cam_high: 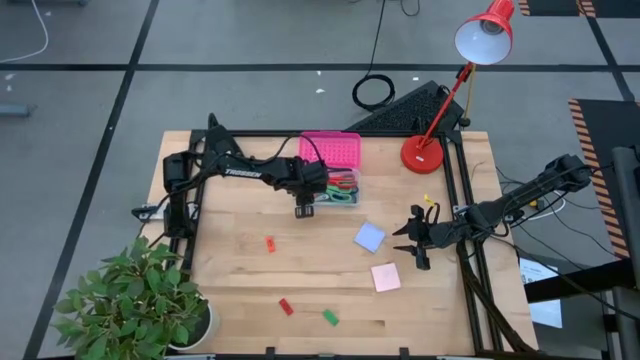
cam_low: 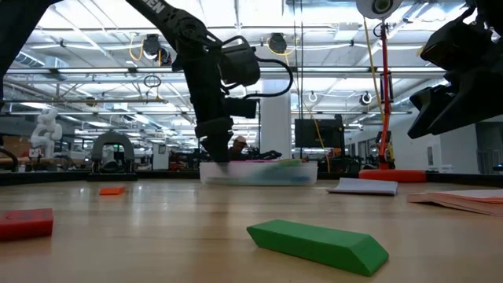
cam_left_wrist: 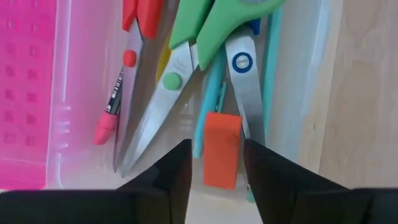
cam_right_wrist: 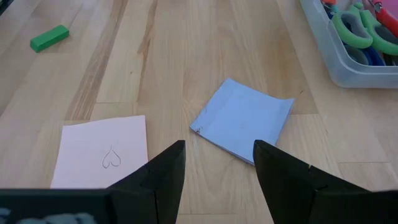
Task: Pack school essentials
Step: Put the green eraser into the supply box
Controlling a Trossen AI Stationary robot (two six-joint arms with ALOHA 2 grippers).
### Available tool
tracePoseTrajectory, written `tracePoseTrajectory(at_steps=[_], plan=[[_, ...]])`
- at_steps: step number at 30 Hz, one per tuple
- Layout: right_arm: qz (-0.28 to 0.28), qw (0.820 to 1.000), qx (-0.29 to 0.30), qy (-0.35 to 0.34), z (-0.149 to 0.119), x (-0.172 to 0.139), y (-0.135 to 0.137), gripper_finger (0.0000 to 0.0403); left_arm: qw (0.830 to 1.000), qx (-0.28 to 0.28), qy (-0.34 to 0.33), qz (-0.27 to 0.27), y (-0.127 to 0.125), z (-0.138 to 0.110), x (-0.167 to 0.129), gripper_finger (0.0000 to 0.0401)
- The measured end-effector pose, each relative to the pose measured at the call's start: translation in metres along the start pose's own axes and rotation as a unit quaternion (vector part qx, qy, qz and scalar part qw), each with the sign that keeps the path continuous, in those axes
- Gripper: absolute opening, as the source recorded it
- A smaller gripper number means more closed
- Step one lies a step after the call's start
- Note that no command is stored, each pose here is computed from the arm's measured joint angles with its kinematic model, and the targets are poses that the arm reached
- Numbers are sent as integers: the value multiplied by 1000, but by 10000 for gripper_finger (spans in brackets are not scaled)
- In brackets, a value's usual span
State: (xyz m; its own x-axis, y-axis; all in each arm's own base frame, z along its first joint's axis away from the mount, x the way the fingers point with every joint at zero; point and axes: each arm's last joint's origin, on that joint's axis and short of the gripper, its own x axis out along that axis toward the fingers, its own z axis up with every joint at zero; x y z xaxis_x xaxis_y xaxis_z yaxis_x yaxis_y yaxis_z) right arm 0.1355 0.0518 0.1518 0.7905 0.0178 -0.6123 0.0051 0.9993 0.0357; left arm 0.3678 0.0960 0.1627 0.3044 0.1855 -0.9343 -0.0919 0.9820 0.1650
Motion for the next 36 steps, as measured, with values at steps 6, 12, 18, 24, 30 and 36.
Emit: tracePoseTrajectory(at_steps=[6, 12, 18, 24, 30, 36], plan=[[0, 1000, 0, 0, 0, 0, 0, 184, 1000, -14, 2, 23, -1, 2, -1, 169], [0, 1000, 0, -1, 0, 0, 0, 184, 998, -20, -11, 62, -12, 8, -29, 170], [6, 1000, 9, -26, 5, 0, 1, 184, 995, -40, -65, 69, -27, 11, -69, 170], [8, 997, 42, -58, 11, -1, 3, 184, 992, -48, -106, 52, -51, 13, -97, 170], [-1, 996, 62, -69, 13, -1, 2, 184, 992, -21, -120, 26, -89, 12, -106, 170], [10, 993, 70, -96, 18, -2, 4, 184, 990, -24, -139, -5, -125, 11, -111, 170]])
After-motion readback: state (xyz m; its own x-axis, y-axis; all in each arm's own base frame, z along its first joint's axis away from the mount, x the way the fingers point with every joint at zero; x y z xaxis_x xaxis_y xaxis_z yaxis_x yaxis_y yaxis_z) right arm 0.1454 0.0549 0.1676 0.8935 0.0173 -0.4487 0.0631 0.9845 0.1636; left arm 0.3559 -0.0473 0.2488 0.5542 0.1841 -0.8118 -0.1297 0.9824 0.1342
